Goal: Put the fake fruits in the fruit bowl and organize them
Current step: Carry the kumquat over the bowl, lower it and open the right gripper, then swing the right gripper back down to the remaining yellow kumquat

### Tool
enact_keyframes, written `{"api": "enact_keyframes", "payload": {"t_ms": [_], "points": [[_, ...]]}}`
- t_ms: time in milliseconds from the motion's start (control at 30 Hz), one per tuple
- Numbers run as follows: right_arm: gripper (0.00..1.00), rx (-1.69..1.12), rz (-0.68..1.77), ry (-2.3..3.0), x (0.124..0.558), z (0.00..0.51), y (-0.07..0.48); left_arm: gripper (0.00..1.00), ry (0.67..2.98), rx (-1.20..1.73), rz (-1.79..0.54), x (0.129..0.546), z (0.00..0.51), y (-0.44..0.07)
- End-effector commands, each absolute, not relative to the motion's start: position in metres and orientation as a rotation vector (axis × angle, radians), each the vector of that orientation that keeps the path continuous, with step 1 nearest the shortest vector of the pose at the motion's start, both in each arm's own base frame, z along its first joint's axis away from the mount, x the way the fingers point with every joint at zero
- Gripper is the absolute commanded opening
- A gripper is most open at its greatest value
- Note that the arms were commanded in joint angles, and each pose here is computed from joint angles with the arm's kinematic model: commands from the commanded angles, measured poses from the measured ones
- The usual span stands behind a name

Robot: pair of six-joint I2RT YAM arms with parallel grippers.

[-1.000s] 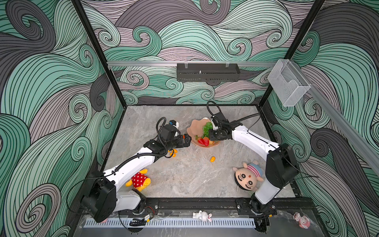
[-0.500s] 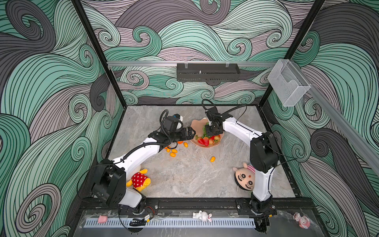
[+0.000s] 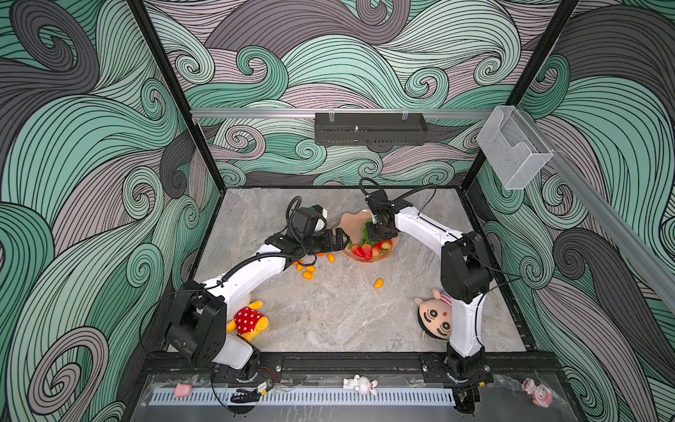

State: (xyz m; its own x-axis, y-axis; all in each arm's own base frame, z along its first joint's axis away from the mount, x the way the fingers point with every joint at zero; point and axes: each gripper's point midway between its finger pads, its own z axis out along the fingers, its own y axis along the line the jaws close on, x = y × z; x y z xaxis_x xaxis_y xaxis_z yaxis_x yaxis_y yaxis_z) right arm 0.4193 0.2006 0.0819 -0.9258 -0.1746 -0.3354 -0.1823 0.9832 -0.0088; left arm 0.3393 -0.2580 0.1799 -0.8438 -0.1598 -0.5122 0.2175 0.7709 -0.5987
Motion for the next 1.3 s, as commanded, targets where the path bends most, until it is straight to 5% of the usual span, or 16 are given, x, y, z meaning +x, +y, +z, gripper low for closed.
{"api": "enact_keyframes", "payload": {"t_ms": [0, 400, 700, 1000, 1267], "points": [[0.27, -0.261, 0.030, 2.773, 0.422, 0.094, 0.198, 0.99, 2.405, 0.062, -0.914, 0.341, 0.187, -0.259], [0.32, -0.251, 0.073, 2.741, 0.415, 0.118, 0.197, 0.99, 2.418, 0.075, -0.891, 0.331, 0.184, -0.253], [0.32, -0.199, 0.182, 2.688, 0.371, 0.148, 0.189, 0.99, 2.373, 0.198, -0.820, 0.292, 0.196, -0.255], [0.32, -0.111, 0.257, 2.705, 0.296, 0.114, 0.182, 0.99, 2.323, 0.301, -0.782, 0.248, 0.174, -0.278], [0.38, 0.045, 0.317, 2.705, 0.273, 0.082, 0.185, 0.99, 2.346, 0.313, -0.778, 0.233, 0.150, -0.289]]}}
